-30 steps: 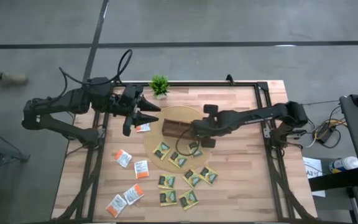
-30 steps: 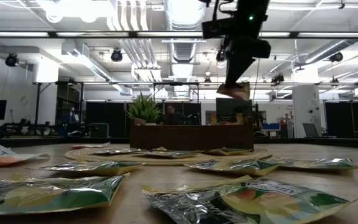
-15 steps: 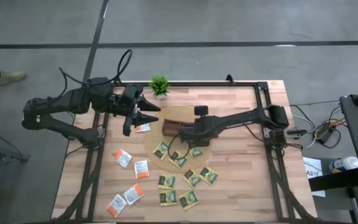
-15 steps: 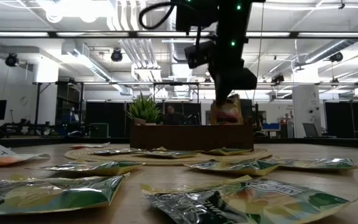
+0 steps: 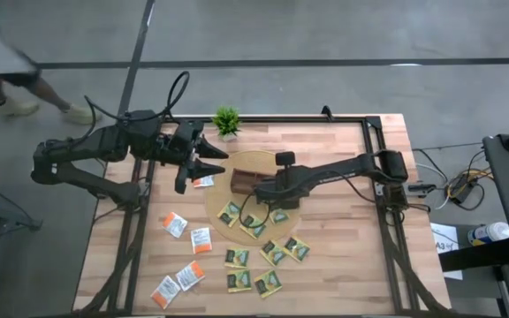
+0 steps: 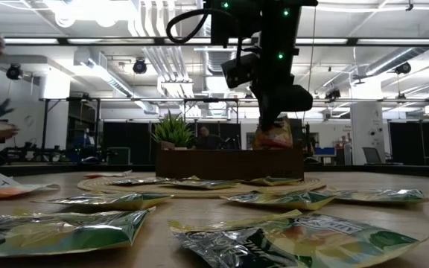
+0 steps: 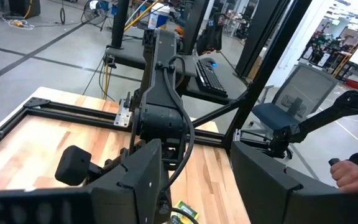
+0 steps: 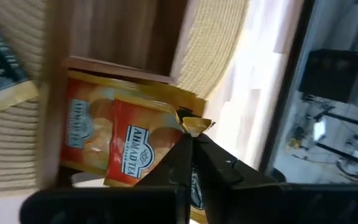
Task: Pick & Place Tea
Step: Put the orange tea bag into the right section of the wooden organizer
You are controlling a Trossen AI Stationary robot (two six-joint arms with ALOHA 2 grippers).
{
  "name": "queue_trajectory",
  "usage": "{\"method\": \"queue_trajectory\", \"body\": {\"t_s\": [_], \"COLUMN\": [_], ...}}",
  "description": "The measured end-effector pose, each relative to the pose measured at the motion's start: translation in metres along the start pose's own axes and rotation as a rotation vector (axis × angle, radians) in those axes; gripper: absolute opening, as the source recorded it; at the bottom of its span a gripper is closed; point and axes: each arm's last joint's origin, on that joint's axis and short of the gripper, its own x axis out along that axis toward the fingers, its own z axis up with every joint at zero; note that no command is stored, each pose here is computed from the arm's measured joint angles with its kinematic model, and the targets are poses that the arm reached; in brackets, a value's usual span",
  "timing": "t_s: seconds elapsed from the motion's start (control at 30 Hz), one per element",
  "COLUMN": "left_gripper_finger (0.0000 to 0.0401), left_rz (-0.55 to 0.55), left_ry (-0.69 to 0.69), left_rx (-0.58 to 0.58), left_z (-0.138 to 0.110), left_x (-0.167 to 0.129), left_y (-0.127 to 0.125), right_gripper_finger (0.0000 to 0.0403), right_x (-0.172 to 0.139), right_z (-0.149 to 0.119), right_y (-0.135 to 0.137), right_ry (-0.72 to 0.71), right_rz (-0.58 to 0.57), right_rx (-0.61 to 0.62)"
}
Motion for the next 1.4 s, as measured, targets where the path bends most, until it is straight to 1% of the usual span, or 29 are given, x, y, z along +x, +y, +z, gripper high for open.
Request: {"method": "queue_trajectory", "body": {"t_s": [0.1, 0.4, 0.73, 0.9, 0.97, 1.03, 1.13, 1.23, 1.3, 1.37, 1.4], "left_gripper_finger": [0.0188, 0.0188, 0.0188, 0.0188, 0.0188, 0.0188, 0.0188, 0.0188, 0.0188, 0.0188, 0.0188], "left_rz": [0.0, 0.0, 0.0, 0.0, 0.001, 0.001, 0.002, 0.003, 0.003, 0.003, 0.003], "left_ry": [0.0, 0.0, 0.0, 0.001, 0.004, 0.007, 0.009, 0.013, 0.013, 0.013, 0.013], "left_rx": [0.0, -0.003, -0.012, -0.016, -0.017, -0.018, -0.015, -0.009, -0.008, -0.008, -0.008], "left_z": [0.0, 0.0, 0.0, 0.0, 0.0, -0.001, -0.001, -0.001, -0.001, -0.001, -0.001], "left_x": [0.0, 0.0, 0.0, 0.0, 0.0, 0.0, 0.0, 0.0, 0.0, 0.0, 0.0], "left_y": [0.0, 0.0, 0.0, 0.0, 0.0, 0.0, 0.0, 0.0, 0.0, 0.0, 0.0], "right_gripper_finger": [0.0037, 0.0088, 0.0107, 0.0109, 0.0106, 0.0102, 0.0091, 0.007, 0.0047, 0.002, 0.0015], "right_x": [0.001, 0.001, 0.0, -0.014, -0.025, -0.035, -0.047, -0.049, -0.046, -0.042, -0.039], "right_z": [0.0, -0.001, -0.001, -0.009, -0.012, -0.016, -0.022, -0.023, -0.024, -0.023, -0.022], "right_y": [0.001, 0.001, 0.0, -0.009, -0.015, -0.021, -0.029, -0.035, -0.037, -0.04, -0.041], "right_ry": [0.0, 0.002, 0.003, -0.018, -0.054, -0.091, -0.152, -0.182, -0.177, -0.174, -0.168], "right_rz": [0.028, 0.032, 0.024, 0.041, 0.092, 0.18, 0.361, 0.522, 0.565, 0.571, 0.573], "right_rx": [0.002, 0.029, 0.054, 0.078, 0.097, 0.11, 0.141, 0.162, 0.167, 0.178, 0.184]}}
